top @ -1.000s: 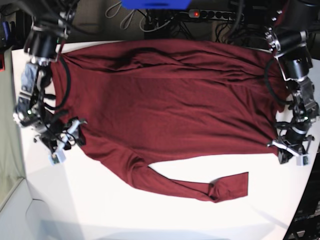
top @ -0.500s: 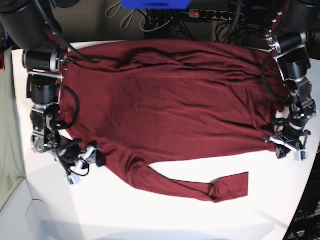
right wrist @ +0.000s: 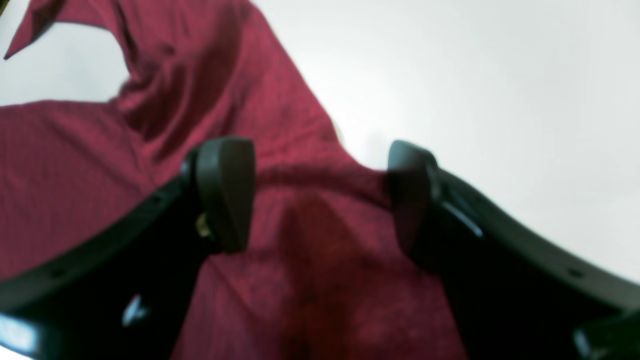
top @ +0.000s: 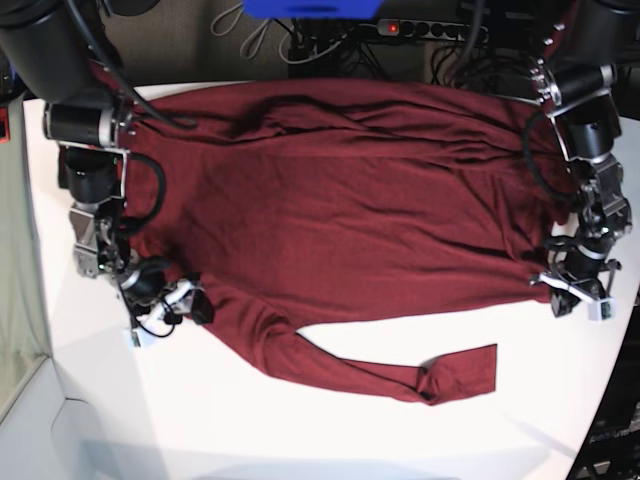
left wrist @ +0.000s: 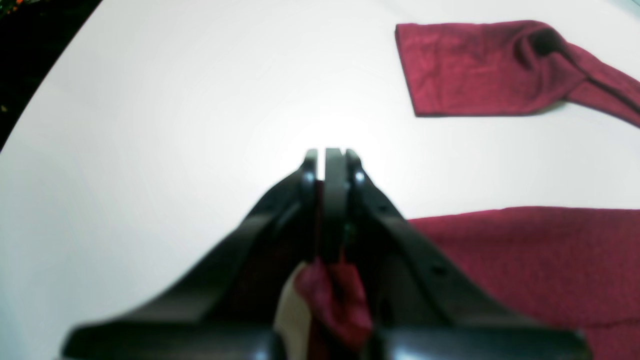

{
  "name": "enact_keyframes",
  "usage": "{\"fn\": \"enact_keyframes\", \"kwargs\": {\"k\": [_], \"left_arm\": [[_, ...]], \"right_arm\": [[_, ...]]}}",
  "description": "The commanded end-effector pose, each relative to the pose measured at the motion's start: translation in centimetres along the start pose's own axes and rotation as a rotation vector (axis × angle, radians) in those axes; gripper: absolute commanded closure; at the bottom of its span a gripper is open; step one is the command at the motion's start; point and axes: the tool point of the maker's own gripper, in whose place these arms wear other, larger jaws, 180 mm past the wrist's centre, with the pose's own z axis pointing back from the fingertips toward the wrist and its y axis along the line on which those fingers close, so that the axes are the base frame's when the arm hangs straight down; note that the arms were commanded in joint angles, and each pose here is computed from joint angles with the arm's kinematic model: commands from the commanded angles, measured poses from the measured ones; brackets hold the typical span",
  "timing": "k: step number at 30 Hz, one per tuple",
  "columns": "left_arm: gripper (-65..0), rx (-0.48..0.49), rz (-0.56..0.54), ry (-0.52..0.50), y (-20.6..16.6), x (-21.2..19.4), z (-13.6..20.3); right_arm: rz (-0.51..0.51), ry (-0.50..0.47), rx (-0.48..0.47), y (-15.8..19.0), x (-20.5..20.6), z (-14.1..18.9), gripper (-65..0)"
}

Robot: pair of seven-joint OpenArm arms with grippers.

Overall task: Layout the t-shirt on the table in an organized manner, then fold the t-shirt properly
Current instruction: 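Move the right gripper along the shirt side and grasp near the sleeve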

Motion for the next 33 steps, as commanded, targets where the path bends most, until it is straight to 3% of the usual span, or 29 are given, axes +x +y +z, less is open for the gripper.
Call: {"fn": "enact_keyframes", "kwargs": {"k": [1,5,8,12,17,25,30,33], "left_arm": [[-0.4,0.006,-0.004,-0.074,0.5,2.8,-0.2],[-0.4,0.002,-0.002,-0.074,0.3,2.8,-0.2],[-0.4,0.001,0.005,-0.077,0.3,2.8,-0.2],[-0.4,0.0,0.006,-0.077,0.3,2.8,-0.2],[-0.4,0.0,0.006,-0.077,0.3,2.8,-0.2],[-0.3,-0.016,0.024,-0.131,-0.1,4.6,0.0],[-0.3,-0.026,0.055,-0.211,-0.2,5.6,2.4],[-0.3,-0.037,0.057,-0.205,-0.5,5.5,3.0]], "right_arm": [[0.023,-0.052,-0.026,-0.7,2.5,-0.1,-42.2],[0.13,-0.002,-0.023,0.0,0.7,-0.6,-41.4],[0.166,0.022,-0.018,0.2,-0.7,-0.5,-36.0],[0.17,-0.008,-0.015,0.3,-0.2,-0.5,-22.1],[0.172,-0.024,-0.015,0.3,0.4,-0.5,0.0],[0.247,-0.111,-0.011,1.0,3.6,0.3,0.0],[0.273,-0.179,-0.05,0.6,5.5,2.4,0.0],[0.28,-0.195,-0.076,0.1,6.1,3.7,0.0]]}}
